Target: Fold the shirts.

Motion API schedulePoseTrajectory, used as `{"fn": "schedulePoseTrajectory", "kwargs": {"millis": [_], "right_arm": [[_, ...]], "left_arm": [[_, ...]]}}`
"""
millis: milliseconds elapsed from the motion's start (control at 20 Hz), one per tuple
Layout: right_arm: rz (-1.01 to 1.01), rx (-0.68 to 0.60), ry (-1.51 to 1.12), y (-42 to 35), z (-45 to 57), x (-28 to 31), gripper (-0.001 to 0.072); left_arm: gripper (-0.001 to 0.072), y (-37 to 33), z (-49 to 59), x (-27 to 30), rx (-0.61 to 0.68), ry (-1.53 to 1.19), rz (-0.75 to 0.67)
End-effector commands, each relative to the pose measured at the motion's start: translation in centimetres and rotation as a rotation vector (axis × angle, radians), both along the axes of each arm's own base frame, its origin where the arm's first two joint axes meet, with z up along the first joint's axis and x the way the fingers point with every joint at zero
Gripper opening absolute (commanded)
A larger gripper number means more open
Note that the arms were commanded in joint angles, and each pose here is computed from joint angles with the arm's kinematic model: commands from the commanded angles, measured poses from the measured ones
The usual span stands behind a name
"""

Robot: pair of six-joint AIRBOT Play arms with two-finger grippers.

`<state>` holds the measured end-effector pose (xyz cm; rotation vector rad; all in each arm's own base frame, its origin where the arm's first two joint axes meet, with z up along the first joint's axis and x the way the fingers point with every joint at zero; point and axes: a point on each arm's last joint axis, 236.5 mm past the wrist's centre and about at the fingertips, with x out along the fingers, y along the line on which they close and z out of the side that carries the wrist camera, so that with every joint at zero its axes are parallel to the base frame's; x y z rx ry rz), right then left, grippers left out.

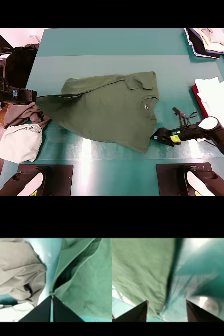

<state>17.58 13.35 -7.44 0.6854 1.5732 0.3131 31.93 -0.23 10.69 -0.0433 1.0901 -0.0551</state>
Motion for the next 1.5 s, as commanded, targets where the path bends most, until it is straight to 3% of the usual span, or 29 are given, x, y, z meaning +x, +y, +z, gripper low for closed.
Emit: {"fn": "schedulePoseTrajectory", "kwargs": {"millis": [0,50,200,250,450,650,850,1150,1200,1250,1300,1450], "right_arm": [[-0.003,-0.005,-0.055,2.4,-0.7,0.6,0.0414],[0.005,-0.016,-0.089,2.8,-0.8,1.1,0.0352],[0.017,-0.035,-0.166,3.6,-0.8,2.2,0.0056],[0.020,-0.037,-0.183,3.7,-0.6,2.6,0.0018],[0.013,-0.052,-0.264,3.0,2.0,5.6,0.0013],[0.025,-0.236,-0.329,-3.9,5.8,9.2,0.0012],[-0.157,-0.427,-0.369,-15.5,11.8,11.8,0.0012],[-0.214,-0.443,-0.404,-18.7,15.1,11.9,0.0013],[-0.190,-0.437,-0.407,-17.9,15.0,11.9,0.0014],[-0.159,-0.432,-0.413,-17.0,15.0,12.1,0.0014],[-0.135,-0.427,-0.419,-16.3,15.0,12.2,0.0014],[-0.073,-0.413,-0.435,-14.3,15.0,12.4,0.0014]], "left_arm": [[0.0022,-0.2,0.1,0.0,-0.012,-0.003,-0.002],[0.0022,-0.2,0.1,0.0,-0.012,-0.001,-0.002],[0.0022,-0.2,0.1,0.0,-0.014,0.000,-0.002],[0.0022,-0.3,0.1,0.0,-0.017,0.000,-0.003],[0.0022,-0.9,0.2,0.0,-0.038,-0.005,-0.014],[0.0021,-1.3,0.0,0.6,-0.062,-0.028,-0.013],[0.0022,-4.6,-5.4,-0.4,-0.232,0.046,0.007],[0.0024,-10.3,-11.9,-5.7,-0.503,0.254,0.011],[0.0134,-11.5,-11.6,-6.4,-0.550,0.275,-0.028],[0.0411,-12.6,-10.9,-6.9,-0.596,0.286,-0.057],[0.0607,-13.5,-10.2,-7.2,-0.642,0.296,-0.076],[0.0615,-14.0,-10.0,-7.8,-0.651,0.306,-0.125]]}}
